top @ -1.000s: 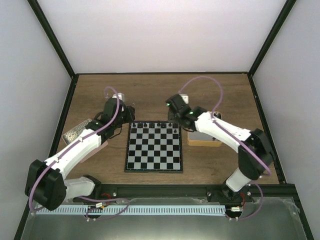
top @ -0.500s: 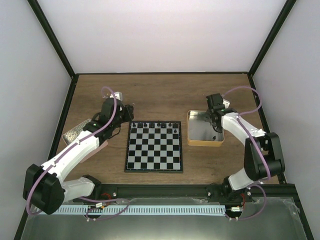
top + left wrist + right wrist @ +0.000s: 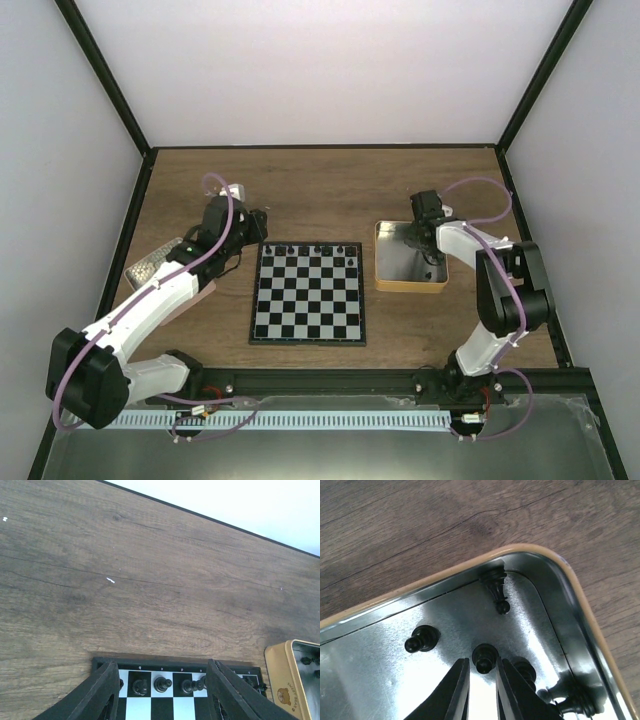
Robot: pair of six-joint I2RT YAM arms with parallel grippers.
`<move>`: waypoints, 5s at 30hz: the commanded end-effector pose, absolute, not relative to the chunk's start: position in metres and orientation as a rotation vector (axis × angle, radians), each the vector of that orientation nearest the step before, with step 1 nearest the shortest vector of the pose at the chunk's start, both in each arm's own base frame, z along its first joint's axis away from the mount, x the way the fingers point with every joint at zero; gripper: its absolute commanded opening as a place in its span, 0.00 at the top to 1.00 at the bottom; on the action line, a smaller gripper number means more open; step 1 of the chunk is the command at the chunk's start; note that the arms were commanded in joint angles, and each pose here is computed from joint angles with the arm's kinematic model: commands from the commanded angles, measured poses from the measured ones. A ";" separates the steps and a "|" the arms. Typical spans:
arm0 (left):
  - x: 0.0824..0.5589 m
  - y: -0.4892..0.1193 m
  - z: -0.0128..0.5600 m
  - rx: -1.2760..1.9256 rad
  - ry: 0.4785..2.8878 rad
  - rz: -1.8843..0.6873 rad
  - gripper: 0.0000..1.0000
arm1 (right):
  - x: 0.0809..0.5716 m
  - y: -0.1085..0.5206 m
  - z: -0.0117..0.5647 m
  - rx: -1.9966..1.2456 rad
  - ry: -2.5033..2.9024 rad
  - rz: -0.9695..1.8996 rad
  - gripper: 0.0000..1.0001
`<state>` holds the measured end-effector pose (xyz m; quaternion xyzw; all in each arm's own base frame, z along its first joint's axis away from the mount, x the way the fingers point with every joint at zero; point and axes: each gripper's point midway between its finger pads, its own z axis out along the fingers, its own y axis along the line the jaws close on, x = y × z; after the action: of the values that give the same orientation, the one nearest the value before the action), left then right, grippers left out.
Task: Set up the chess pieces on the board
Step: Pick up the chess piece from the storage box, then place the chess piece on the chessboard, then pick up the chess piece from the storage box.
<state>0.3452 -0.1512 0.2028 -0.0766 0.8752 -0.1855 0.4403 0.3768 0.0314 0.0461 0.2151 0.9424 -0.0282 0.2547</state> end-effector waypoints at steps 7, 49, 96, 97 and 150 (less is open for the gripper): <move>0.348 -0.151 0.202 -0.188 2.170 -0.455 0.50 | 0.399 0.023 0.053 0.575 2.504 -0.123 0.83; 0.302 -0.134 0.442 0.135 1.423 -0.446 0.12 | 0.324 0.262 0.151 -0.056 2.462 0.401 0.99; 0.282 -0.082 0.412 -0.027 1.346 -0.263 0.00 | 0.326 0.306 0.047 -0.141 2.604 0.102 0.91; 0.282 -0.082 0.411 -0.026 1.348 -0.262 0.00 | 0.327 0.309 0.053 -0.141 2.592 0.121 0.89; 0.287 -0.087 0.403 0.020 1.372 -0.230 0.00 | 0.419 0.048 0.056 0.399 2.388 -0.074 0.80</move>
<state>0.2865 -0.0881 0.4042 0.0059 0.6338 -0.1136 0.7651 0.3991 0.0555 0.0422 0.1469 0.9352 -0.0110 0.3220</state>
